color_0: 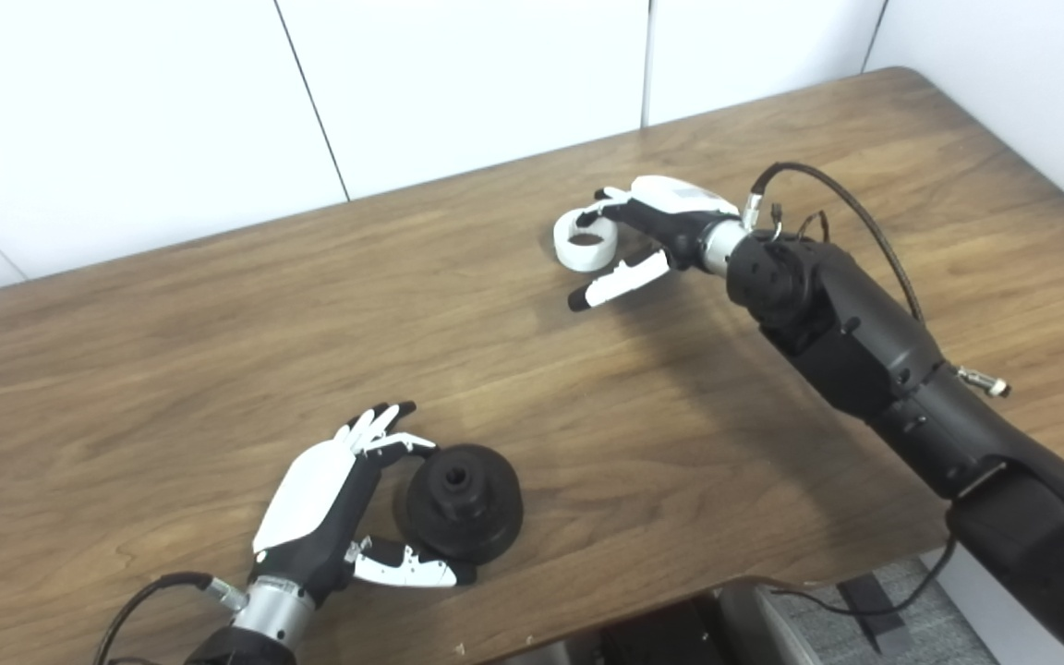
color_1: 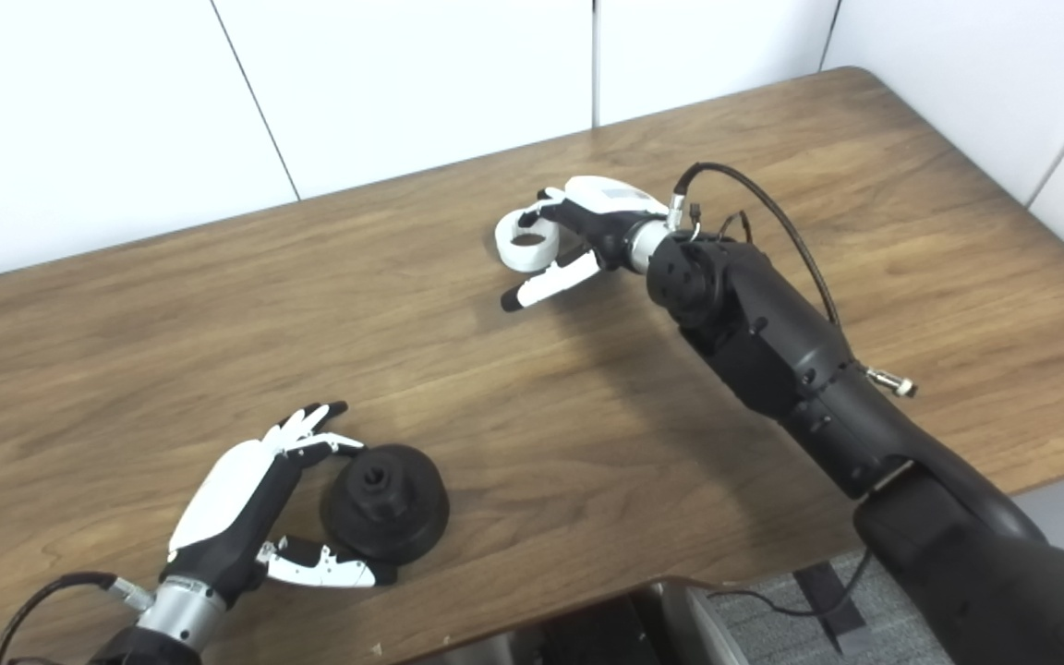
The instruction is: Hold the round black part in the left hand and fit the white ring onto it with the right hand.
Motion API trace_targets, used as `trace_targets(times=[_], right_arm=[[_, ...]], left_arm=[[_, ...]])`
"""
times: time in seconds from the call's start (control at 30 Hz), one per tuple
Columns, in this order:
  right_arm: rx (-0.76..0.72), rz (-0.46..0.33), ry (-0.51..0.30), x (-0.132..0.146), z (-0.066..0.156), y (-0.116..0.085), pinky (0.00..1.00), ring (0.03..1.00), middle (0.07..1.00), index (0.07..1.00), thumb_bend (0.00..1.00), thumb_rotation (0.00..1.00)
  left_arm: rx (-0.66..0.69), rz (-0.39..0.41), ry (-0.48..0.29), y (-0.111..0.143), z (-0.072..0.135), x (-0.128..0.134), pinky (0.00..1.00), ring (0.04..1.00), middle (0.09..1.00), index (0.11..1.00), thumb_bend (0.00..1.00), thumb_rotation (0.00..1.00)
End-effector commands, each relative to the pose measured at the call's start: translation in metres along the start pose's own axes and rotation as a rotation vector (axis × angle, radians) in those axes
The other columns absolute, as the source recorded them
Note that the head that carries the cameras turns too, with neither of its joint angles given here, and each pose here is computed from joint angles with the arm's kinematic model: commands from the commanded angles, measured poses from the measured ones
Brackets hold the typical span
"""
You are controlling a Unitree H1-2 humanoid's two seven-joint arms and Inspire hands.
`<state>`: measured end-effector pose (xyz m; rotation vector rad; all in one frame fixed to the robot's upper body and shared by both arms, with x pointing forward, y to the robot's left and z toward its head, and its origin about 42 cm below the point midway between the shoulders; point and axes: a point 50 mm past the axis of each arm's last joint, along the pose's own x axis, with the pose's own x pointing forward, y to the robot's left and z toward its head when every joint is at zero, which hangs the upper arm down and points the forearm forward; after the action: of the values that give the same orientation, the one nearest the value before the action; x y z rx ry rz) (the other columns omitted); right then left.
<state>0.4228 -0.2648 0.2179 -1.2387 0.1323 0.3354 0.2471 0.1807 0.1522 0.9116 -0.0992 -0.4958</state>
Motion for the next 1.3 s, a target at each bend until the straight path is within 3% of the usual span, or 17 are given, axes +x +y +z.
trace_targets(times=[0.0,0.3,0.5,0.73,0.97,1.27], right_arm=[[-0.035,-0.076,-0.045,0.005,0.016,-0.027,0.91,0.996,0.993,0.875,1.0,0.66],[-0.024,-0.067,-0.037,0.009,0.017,-0.015,0.95,1.0,0.997,0.884,1.0,0.62],[-0.02,-0.109,-0.033,0.009,0.016,-0.009,0.95,0.994,0.987,0.877,1.0,0.59],[-0.009,-0.149,-0.04,0.006,0.01,-0.016,0.95,0.98,0.968,0.774,0.98,0.56],[0.01,-0.245,-0.075,0.001,0.007,-0.029,0.89,0.949,0.948,0.764,0.97,0.55],[0.049,-0.318,-0.108,-0.002,0.004,-0.043,0.82,0.917,0.932,0.682,0.95,0.57]], left_arm=[[0.023,0.019,-0.023,0.007,0.006,0.0,1.0,1.0,0.967,0.637,1.0,0.26],[0.026,0.018,-0.023,0.006,0.007,0.0,1.0,1.0,0.97,0.641,0.99,0.26],[0.025,0.019,-0.015,0.006,0.007,0.0,1.0,1.0,0.972,0.64,1.0,0.26],[0.027,0.021,-0.016,0.006,0.006,0.0,1.0,1.0,0.969,0.638,1.0,0.26],[0.029,0.019,-0.016,0.006,0.005,0.001,1.0,1.0,0.97,0.637,1.0,0.26],[0.029,0.016,-0.013,0.007,0.005,0.001,1.0,1.0,0.97,0.636,0.99,0.26]])
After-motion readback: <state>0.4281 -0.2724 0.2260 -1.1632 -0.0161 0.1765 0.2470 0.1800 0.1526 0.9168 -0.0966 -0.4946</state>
